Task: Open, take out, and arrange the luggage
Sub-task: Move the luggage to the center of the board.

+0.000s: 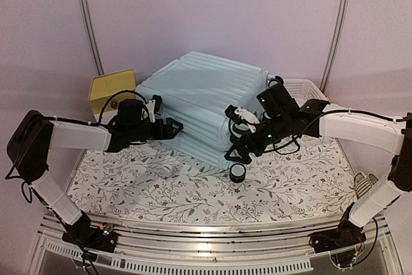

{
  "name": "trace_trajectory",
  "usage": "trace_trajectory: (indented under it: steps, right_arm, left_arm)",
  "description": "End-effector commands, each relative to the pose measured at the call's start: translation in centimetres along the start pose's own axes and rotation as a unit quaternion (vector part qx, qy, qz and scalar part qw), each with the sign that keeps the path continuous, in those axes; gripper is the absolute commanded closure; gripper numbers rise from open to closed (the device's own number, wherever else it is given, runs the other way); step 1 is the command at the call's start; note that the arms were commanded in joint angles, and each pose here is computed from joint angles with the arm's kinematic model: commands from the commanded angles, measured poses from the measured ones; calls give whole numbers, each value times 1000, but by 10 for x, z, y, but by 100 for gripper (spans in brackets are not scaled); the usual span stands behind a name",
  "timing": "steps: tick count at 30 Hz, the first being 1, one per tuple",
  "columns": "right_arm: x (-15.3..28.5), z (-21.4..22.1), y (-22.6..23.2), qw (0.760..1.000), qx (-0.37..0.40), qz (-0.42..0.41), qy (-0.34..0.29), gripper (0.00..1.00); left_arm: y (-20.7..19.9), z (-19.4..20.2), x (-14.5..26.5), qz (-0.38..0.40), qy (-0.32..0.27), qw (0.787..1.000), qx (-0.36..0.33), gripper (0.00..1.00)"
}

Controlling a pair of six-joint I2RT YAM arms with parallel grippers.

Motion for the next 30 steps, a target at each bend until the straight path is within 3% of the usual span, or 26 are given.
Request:
trace_trajectory:
  steps: [1,7,11,16,28,30]
  right_arm:
    - [9,1,19,1000,4,-17,-17,1]
    - [8,-13,15,999,2,-1,-50,1]
    - [22,-22,-9,991,-21,82,-101,0]
    - [56,-25,-14,976,-25,110,-186,1]
    - [82,35,-59,948,-108,14,-299,1]
    - [79,51,-75,946,-144,-15,-291,9]
  left_arm:
    - [-9,-25,-38,24,-25,999,-20,12]
    - [4,-42,-35,-18,-30,998,-48,10]
    - [7,-43,-14,-39,-41,997,-59,10]
    - [-1,-32,15,-25,-49,997,-59,10]
    - [-32,4,58,29,-45,998,-46,12]
    - [-33,8,62,31,-44,998,-40,12]
Point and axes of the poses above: each gripper's point midway between its finger pads, its own x axis back along the fingers, its own y axis along the line the jaws close on, z = x × y, the point moved 2 cm from there along x, back along the fingers, and after that the axes turned 8 degrees about -x, right-handed, at the moved point
